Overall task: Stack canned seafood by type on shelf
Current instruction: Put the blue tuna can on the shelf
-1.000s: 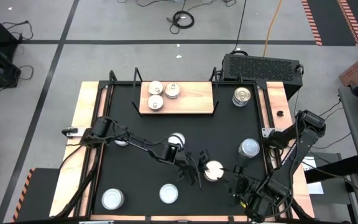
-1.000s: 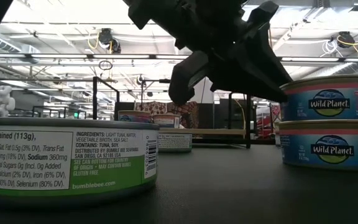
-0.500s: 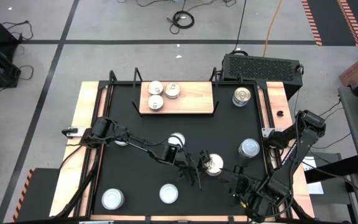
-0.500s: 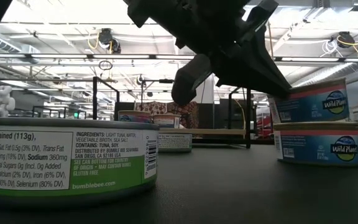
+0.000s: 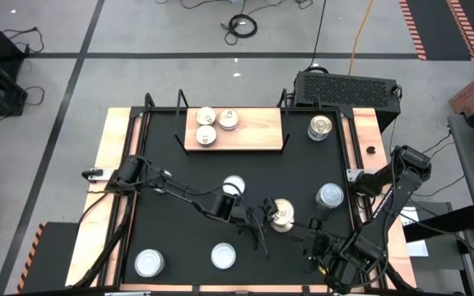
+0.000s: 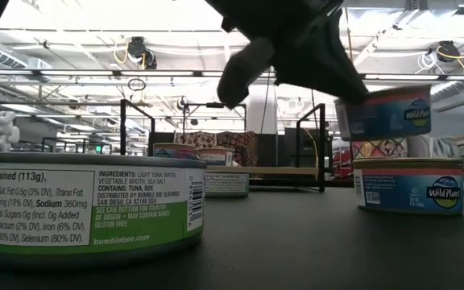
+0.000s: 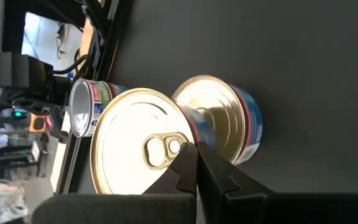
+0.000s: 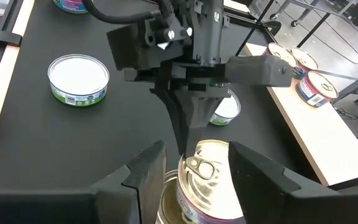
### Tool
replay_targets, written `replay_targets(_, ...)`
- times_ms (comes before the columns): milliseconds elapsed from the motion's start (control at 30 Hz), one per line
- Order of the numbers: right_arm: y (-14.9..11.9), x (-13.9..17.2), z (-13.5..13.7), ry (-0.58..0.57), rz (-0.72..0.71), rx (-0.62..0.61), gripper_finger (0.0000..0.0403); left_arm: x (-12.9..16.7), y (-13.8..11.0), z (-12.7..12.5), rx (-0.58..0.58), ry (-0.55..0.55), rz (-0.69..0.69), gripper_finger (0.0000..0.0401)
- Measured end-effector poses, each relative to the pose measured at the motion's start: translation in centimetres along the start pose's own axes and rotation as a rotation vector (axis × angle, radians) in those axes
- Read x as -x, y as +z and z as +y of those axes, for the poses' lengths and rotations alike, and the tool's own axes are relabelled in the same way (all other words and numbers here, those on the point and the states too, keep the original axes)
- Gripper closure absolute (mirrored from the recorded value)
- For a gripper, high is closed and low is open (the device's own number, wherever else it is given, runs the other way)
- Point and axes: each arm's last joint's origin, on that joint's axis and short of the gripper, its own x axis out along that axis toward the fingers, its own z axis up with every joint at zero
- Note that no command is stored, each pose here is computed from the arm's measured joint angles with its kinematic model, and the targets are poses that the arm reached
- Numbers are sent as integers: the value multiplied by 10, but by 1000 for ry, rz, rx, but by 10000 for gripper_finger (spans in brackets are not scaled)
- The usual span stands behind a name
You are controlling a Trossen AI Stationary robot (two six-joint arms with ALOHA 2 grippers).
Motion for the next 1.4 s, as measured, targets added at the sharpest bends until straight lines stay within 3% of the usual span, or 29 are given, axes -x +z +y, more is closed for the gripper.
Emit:
replay_targets(300, 0, 1, 1, 6, -2, -7, 234, 38, -1, 26, 116, 24, 3, 401)
replay_targets(567, 0, 1, 1, 7, -3, -8, 234, 97, -25, 56, 279, 12, 73, 401)
replay_targets(1067, -8, -4, 2, 4, 4, -3, 234, 180, -138, 82, 638, 124, 318, 401)
replay_targets(1200, -7, -4, 2, 7, 1, -8, 234, 180, -165, 81, 713, 119, 347, 401)
replay_targets(1400, -7, -4, 3, 8, 0, -8, 234, 160, -194, 64, 731, 129, 354, 401)
